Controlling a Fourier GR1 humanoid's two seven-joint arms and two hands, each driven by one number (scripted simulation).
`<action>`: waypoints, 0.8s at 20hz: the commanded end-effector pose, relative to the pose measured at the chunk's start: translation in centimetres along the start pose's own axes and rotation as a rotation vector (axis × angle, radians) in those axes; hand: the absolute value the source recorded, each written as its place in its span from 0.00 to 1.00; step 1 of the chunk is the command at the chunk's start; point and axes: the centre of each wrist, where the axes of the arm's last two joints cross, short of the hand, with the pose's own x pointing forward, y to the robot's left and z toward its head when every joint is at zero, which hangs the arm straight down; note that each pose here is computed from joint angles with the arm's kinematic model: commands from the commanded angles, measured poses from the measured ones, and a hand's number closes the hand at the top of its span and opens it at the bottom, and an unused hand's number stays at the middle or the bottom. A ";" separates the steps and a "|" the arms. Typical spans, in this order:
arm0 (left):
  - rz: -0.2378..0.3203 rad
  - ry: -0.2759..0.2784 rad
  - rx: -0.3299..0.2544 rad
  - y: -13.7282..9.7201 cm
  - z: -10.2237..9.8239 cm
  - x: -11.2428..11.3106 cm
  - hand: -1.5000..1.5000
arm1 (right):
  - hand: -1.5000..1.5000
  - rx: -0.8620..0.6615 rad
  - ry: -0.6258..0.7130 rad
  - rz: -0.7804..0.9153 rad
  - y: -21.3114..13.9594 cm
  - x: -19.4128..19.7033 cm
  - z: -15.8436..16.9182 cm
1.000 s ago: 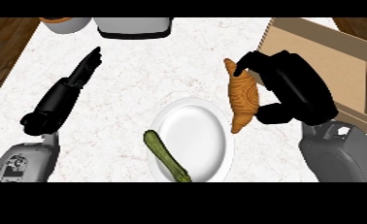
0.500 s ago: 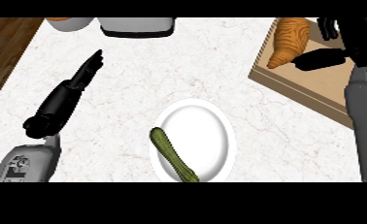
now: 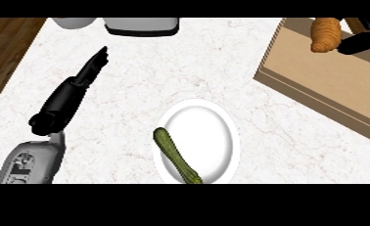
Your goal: Pick the croissant from the plate and place it in the cardboard box
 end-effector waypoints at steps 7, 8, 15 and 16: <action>0.018 -0.013 -0.023 -1.5 -1.1 1.3 0.50 | 1.00 0.364 0.094 0.082 1.0 -8.0 0.6; -0.008 -0.014 -0.007 -0.3 0.0 0.6 0.50 | 1.00 0.388 0.118 0.129 -0.2 -7.5 0.0; 0.002 -0.024 -0.037 -0.8 -1.5 0.5 0.50 | 0.00 0.501 -0.018 0.006 -0.6 -8.5 -0.6; 0.004 -0.022 -0.016 0.0 -0.9 0.5 0.50 | 0.00 0.487 -0.062 -0.041 0.6 -9.1 0.0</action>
